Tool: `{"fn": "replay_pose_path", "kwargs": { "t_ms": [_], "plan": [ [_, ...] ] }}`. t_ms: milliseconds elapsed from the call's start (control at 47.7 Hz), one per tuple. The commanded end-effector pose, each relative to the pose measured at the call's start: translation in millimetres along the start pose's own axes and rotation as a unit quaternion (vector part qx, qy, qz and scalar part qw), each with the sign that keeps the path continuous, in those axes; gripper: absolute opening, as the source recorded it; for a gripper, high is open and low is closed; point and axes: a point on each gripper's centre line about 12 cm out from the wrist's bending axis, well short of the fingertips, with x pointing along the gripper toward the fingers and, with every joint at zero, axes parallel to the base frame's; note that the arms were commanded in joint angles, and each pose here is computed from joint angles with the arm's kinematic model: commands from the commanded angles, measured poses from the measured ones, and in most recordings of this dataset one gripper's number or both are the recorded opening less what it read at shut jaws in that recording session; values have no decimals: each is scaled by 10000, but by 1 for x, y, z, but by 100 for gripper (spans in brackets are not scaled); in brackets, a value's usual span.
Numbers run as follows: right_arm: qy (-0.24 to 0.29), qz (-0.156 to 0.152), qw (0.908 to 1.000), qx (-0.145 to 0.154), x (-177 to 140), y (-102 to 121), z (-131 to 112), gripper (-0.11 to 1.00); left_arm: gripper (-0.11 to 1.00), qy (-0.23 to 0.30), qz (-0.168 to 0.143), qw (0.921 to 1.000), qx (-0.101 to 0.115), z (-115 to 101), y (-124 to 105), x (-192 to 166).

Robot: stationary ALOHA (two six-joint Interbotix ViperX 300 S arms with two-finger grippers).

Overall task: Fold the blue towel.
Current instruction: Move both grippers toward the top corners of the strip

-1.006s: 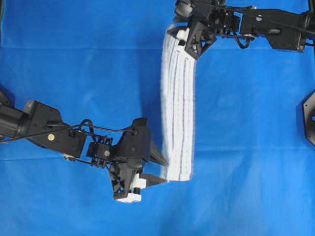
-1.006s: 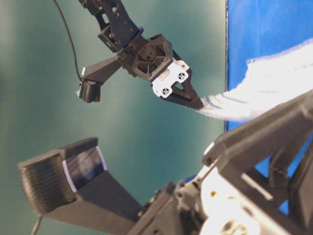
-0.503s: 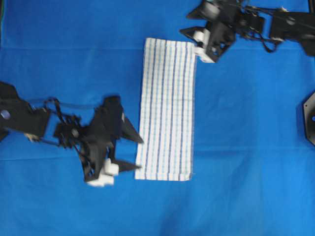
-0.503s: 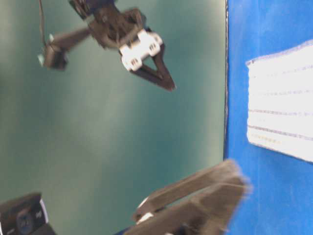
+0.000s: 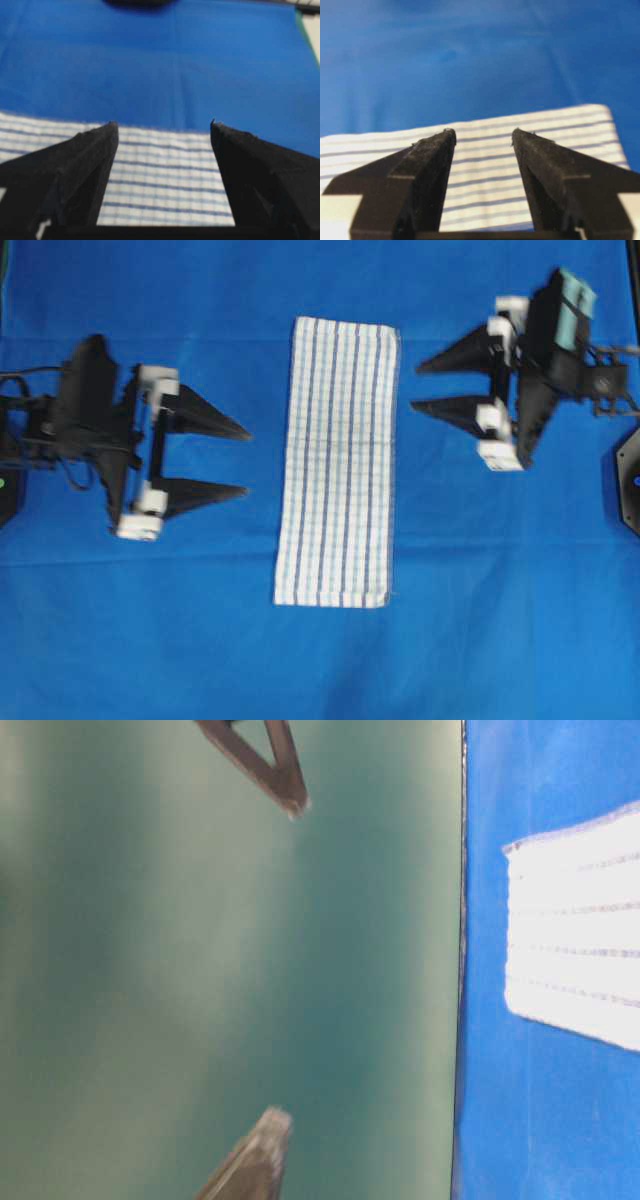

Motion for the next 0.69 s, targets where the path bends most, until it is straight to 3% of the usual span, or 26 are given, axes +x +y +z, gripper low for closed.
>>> {"fn": "replay_pose_path", "kwargs": {
  "t_ms": [0, 482, 671],
  "plan": [
    [-225, 181, 9996, 23, -9, 10, 7, 56, 67, -263, 13, 9997, 6, 10, 1, -10],
    [-146, 196, 9997, 40, -9, 10, 1, 56, 67, -259, 142, 9996, -20, 9, 9, -10],
    [-153, -39, 9998, 102, -6, -4, 3, 57, 70, -146, 289, 9995, 42, 8, 18, 5]
  ]
}}
